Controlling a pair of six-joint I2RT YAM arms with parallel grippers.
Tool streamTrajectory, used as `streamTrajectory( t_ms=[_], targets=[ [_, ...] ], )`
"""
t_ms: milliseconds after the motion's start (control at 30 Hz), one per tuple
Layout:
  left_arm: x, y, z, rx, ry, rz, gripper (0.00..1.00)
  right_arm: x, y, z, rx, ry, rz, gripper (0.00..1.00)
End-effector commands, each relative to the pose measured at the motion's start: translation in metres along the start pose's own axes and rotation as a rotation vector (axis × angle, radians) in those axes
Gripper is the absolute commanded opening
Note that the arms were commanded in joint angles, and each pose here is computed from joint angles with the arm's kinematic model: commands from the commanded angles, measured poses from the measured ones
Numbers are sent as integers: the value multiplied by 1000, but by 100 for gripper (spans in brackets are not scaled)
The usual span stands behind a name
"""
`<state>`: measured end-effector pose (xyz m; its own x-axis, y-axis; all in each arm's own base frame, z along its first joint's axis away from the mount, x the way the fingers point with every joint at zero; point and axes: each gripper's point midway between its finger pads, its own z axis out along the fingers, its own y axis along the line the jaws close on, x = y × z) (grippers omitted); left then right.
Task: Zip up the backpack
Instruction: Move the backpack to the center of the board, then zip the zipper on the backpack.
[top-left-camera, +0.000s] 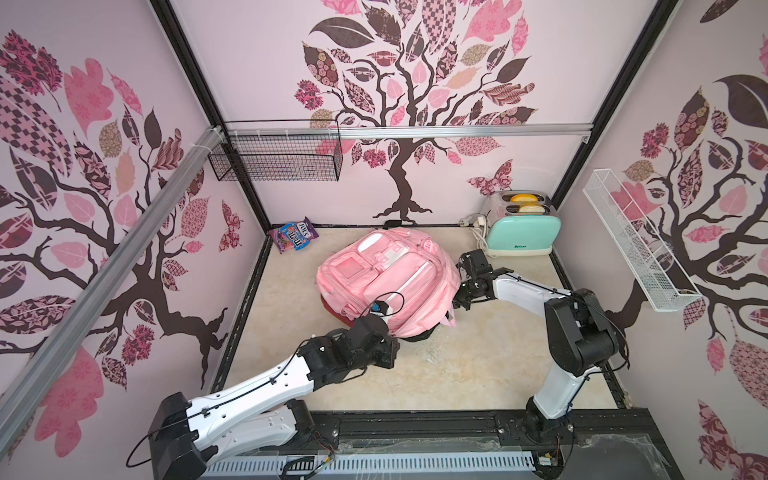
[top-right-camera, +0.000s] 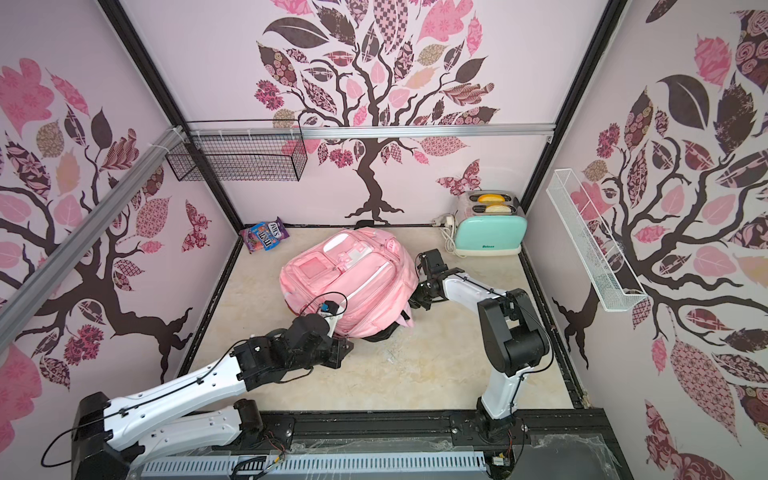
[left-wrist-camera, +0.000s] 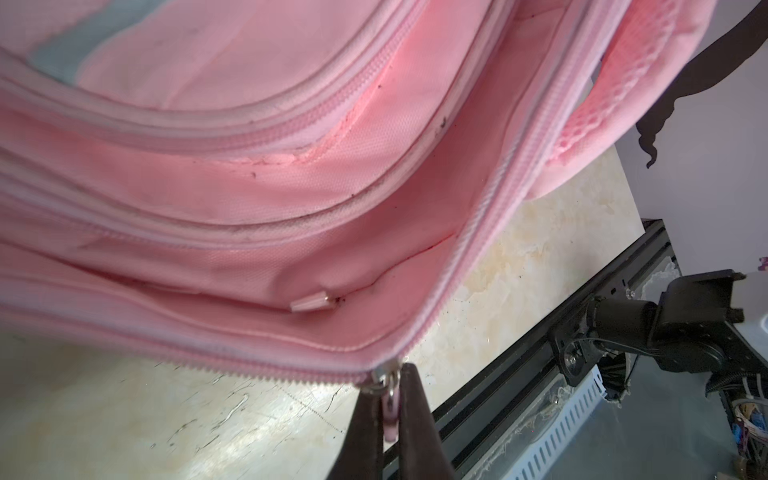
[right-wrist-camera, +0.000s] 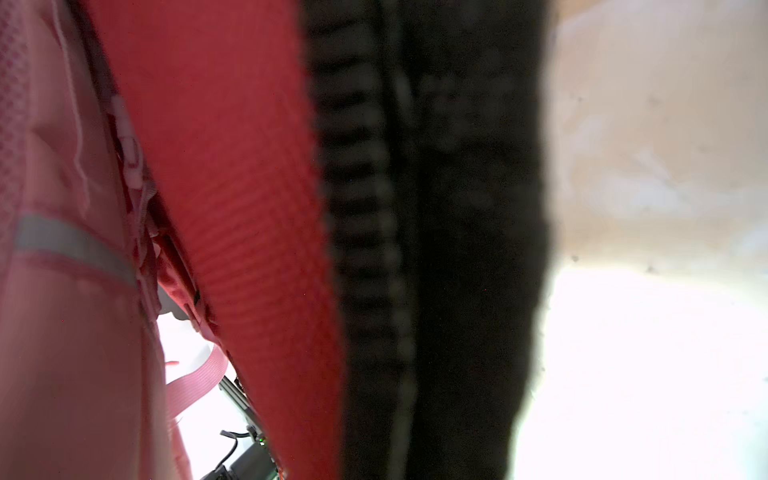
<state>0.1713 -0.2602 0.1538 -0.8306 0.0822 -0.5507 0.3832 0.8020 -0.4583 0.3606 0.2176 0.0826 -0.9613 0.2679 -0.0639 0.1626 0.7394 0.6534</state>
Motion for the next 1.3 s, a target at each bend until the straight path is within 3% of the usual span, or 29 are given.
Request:
streamTrajectory(
  t_ms=[0,67,100,133,333,500,600,733,967,1100,1267],
  targets=[
    [-21,-45,8,204,-75,-2,0,-22,1,-42,41,-113,-22,22],
    [-23,-52,16,227,-73,-1,0,-27,-12,-64,102,-190,11,34],
    [-24,-55,22,234,-71,3,0,-29,-17,-76,141,-233,15,54],
    [-25,-58,27,241,-66,6,0,-31,-19,-90,175,-274,14,68],
    [-25,-64,51,251,-43,-2,0,-38,-10,-150,155,-391,0,87],
    [-23,-64,66,255,-32,-20,0,-23,-8,-190,185,-473,-2,88],
    [-23,-68,73,270,-22,-20,0,-3,-5,-199,129,-484,7,89],
    [-25,-78,80,303,-11,-11,0,41,-7,-165,-21,-334,79,89],
    [-29,-87,83,333,-11,1,0,110,-14,-102,-81,-210,121,89],
    [-26,-89,81,362,-8,-1,0,121,-12,-80,-136,-183,131,90],
    [-20,-92,79,412,-7,1,0,116,-2,-78,-195,-197,111,90]
  ],
)
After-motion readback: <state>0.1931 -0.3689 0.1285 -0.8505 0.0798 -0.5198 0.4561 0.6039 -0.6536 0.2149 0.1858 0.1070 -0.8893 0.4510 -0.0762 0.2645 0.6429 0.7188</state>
